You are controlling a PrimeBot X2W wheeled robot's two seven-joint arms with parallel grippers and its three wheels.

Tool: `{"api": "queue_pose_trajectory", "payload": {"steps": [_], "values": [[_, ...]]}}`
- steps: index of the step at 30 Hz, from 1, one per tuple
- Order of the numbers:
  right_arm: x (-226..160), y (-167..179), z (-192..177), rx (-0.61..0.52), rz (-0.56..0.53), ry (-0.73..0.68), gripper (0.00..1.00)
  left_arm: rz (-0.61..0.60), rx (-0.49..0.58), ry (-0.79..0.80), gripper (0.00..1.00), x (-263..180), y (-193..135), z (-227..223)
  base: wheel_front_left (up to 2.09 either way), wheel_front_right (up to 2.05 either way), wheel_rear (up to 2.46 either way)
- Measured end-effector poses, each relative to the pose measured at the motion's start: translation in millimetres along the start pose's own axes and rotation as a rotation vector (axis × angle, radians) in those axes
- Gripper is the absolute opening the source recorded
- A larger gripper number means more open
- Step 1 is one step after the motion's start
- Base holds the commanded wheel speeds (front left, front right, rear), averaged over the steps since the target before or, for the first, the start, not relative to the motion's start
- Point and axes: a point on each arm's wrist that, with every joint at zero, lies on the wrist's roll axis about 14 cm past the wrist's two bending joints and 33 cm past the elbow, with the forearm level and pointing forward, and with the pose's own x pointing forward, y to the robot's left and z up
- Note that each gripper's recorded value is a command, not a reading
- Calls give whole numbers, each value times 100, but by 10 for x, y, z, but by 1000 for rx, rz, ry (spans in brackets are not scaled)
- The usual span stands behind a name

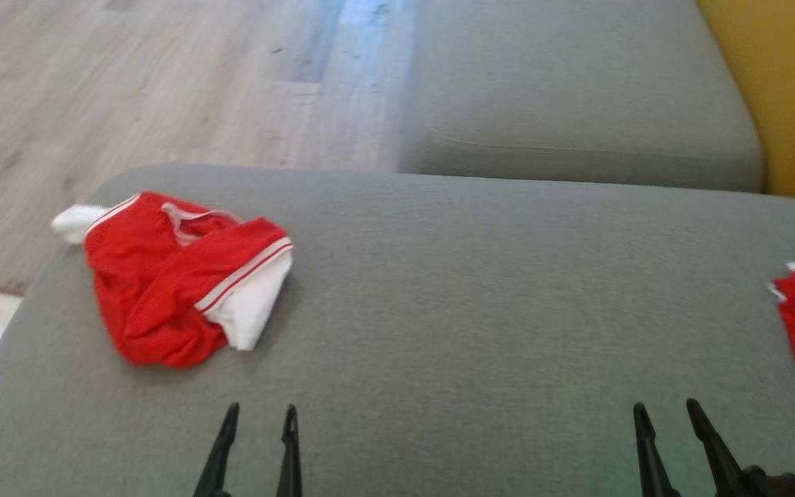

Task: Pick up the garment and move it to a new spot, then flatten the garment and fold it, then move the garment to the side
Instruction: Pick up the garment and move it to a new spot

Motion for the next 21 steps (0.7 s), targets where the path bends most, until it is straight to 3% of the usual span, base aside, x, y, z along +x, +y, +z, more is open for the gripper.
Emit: {"api": "queue_pose_trajectory", "payload": {"steps": [16,21], "values": [[498,845,-119,-12,314,64,100,359,32,-8,100,-483,917,37,0,0,0],[593,1009,-132,-3,365,67,100,413,43,-13,100,-547,1058,75,0,0,0]]}}
